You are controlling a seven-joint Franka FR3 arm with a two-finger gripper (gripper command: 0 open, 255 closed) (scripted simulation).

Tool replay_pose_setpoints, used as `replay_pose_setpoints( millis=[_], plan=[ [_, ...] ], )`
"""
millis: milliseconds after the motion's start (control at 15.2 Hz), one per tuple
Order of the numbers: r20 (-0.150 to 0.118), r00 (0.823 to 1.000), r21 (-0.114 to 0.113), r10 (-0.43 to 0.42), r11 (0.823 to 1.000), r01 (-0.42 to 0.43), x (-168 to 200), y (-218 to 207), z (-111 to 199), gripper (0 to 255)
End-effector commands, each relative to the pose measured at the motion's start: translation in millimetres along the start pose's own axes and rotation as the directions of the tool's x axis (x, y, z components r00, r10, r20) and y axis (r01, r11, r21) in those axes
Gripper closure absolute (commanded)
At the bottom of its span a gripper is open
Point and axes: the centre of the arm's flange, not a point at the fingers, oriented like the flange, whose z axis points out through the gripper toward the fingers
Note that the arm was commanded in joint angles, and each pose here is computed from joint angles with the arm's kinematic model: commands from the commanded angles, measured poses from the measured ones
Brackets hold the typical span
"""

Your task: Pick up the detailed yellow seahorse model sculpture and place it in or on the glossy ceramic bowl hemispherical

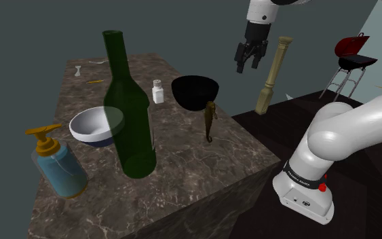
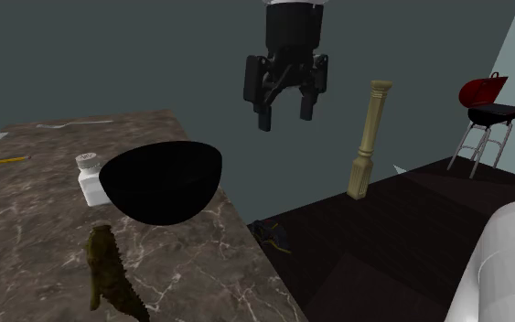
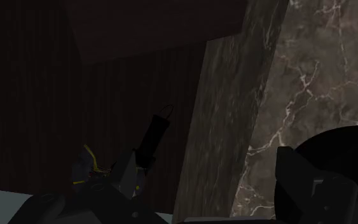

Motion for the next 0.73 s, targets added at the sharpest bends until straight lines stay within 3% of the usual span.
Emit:
replay_pose_setpoints(
  millis=[0, 660],
  plan=[
    [0.000, 1.000, 0.000, 0.000, 1.000, 0.000, 0.0, 0.0, 0.0, 0],
    [0.009, 1.000, -0.006, 0.030, 1.000, -0.030, -37.0, -127.1, -6.4, 0]
  ],
)
